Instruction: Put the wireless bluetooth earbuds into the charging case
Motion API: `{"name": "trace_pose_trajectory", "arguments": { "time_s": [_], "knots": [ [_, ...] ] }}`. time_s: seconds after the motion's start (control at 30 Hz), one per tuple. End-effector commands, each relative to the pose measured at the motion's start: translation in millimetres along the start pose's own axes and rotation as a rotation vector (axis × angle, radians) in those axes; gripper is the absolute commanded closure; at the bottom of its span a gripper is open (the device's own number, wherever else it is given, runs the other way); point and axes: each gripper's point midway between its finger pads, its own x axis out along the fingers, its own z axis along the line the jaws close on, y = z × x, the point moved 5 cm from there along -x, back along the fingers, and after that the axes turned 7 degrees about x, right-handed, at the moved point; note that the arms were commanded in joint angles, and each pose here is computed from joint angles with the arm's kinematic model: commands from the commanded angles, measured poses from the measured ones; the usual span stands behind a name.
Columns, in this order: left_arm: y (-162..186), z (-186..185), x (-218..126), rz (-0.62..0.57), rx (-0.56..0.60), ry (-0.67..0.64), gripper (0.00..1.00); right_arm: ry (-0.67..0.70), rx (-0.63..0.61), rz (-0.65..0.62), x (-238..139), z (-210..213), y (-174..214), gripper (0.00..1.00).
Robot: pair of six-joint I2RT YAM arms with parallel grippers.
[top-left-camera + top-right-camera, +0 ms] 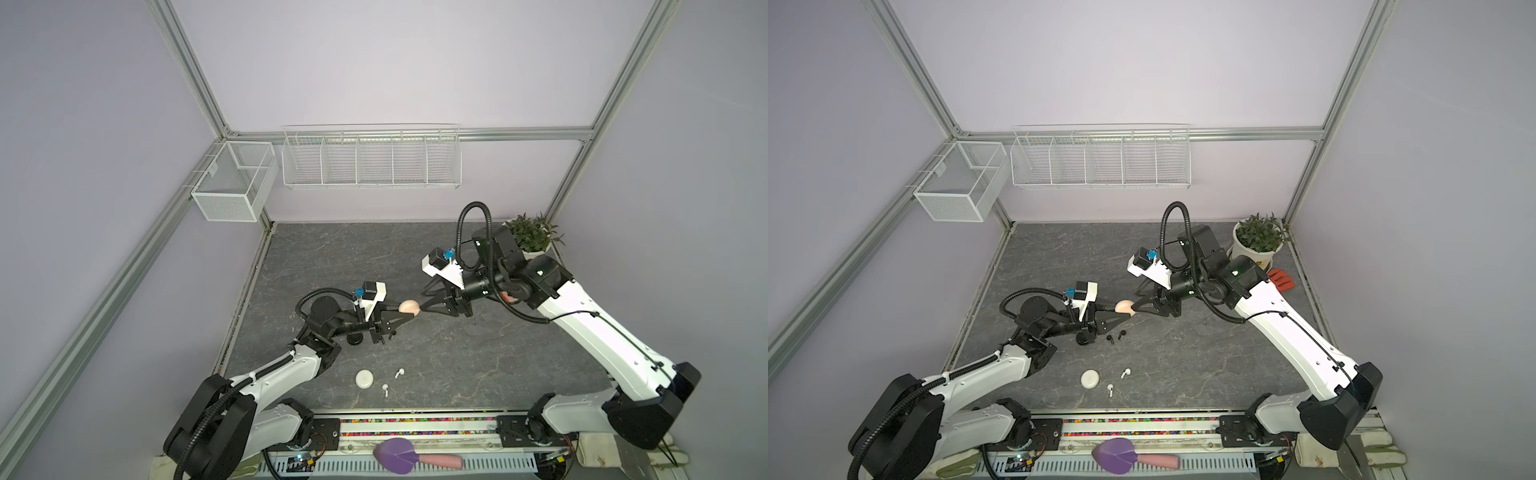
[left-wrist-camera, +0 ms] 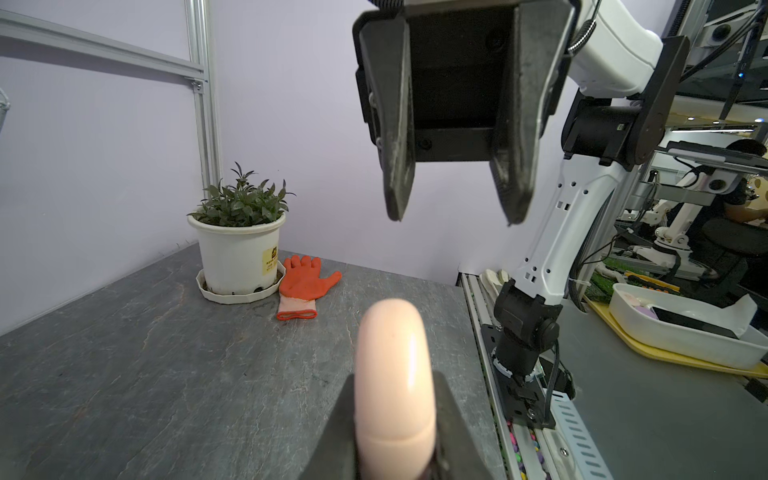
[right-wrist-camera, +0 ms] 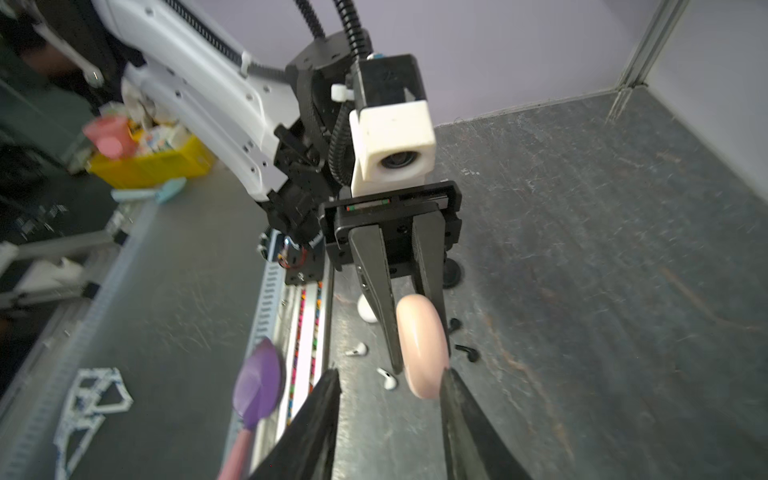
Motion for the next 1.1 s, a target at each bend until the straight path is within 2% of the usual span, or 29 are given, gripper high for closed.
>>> {"name": "trace_pose_trajectory", "arguments": {
  "time_s": [0.0, 0.1, 0.23, 0.4, 0.83, 1.07],
  "knots": [
    [-12.8, -2.1, 3.6, -0.035, 0.038, 0.031, 1.0, -0.081, -0.072, 0.182, -0.2, 4.1, 13.4, 0.6],
    [-13.0, -2.5, 4.1, -0.036, 0.042, 0.035, 1.0, -0.119, -0.029, 0.221, 0.4, 3.9, 9.6, 0.57],
    [-12.7, -2.7, 3.9, -0.038, 0.044, 0.036, 1.0, -0.125, -0.035, 0.208, 5.1, 0.4, 5.5, 0.56],
    [-13.4, -3.9, 2.9, -0.037, 0.047, 0.033, 1.0, -0.149, -0.061, 0.175, 8.1, 1.9, -0.1, 0.59],
    [-11.4, -4.9, 1.9, -0.03, 0.05, 0.028, 1.0, -0.18, -0.032, 0.218, 28.3, -7.6, 3.4, 0.64],
    [-11.8, -4.3, 2.3, -0.029, 0.053, 0.026, 1.0, -0.191, -0.028, 0.234, 35.2, -8.1, 5.2, 0.7]
  ]
}}
